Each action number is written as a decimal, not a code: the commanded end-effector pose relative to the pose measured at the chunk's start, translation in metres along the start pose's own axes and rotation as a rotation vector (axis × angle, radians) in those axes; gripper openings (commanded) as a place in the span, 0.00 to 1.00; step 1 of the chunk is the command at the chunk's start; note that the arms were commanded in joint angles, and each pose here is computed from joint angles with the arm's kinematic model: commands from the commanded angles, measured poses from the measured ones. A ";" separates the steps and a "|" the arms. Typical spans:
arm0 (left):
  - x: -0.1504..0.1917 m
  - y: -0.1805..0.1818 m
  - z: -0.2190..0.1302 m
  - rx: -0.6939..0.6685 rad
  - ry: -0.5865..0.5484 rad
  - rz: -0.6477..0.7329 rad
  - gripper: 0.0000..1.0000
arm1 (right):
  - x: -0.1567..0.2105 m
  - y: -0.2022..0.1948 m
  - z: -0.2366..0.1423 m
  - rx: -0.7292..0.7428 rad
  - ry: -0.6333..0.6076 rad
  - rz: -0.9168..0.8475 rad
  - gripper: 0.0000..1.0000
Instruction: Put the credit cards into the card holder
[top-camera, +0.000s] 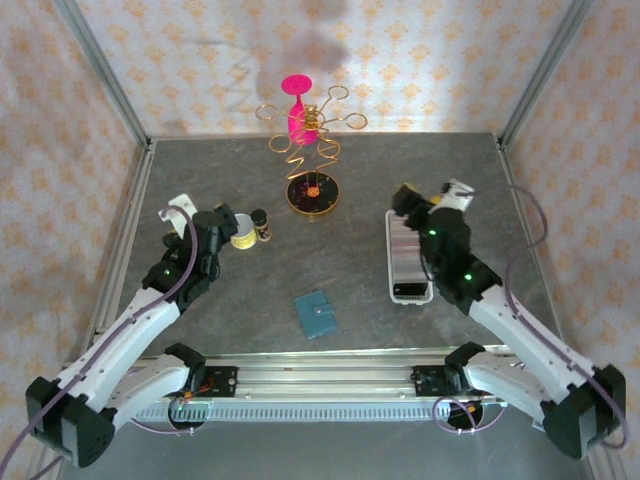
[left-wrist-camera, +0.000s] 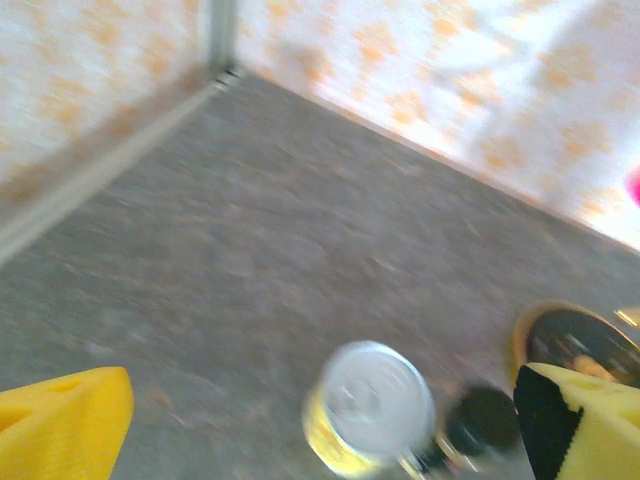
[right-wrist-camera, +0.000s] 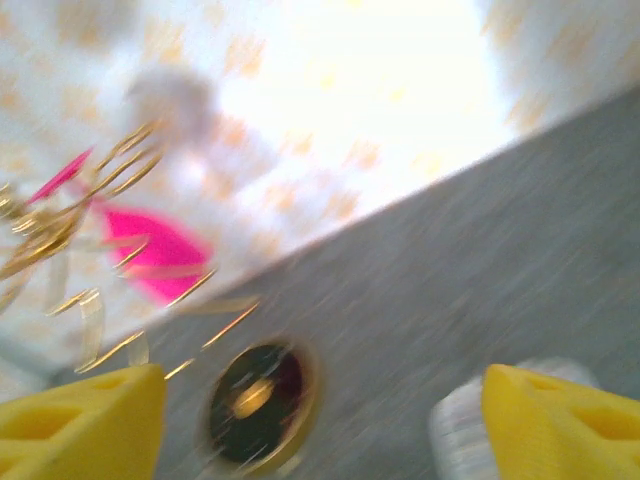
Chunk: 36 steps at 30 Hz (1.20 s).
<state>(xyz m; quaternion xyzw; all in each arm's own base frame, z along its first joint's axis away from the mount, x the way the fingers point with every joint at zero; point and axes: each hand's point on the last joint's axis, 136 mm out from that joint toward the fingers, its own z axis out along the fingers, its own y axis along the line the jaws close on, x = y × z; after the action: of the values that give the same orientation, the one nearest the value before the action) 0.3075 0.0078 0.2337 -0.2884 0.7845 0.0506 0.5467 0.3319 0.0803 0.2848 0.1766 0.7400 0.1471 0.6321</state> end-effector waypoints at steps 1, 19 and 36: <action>-0.030 0.031 0.021 -0.138 -0.143 -0.001 0.99 | -0.014 -0.064 0.009 0.140 -0.152 -0.251 0.99; 0.041 0.095 0.072 0.034 -0.282 0.016 0.99 | 0.067 -0.148 0.027 0.078 -0.138 -0.235 1.00; 0.040 0.043 0.101 0.246 -0.296 0.106 0.99 | 0.087 -0.163 0.062 0.127 -0.081 -0.241 1.00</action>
<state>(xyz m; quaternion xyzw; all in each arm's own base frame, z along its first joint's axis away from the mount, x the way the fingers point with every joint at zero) 0.3472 0.0794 0.1226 -0.2051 0.7331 0.0415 0.6471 0.3638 -0.0224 0.1085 0.1262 0.7587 0.0245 0.6386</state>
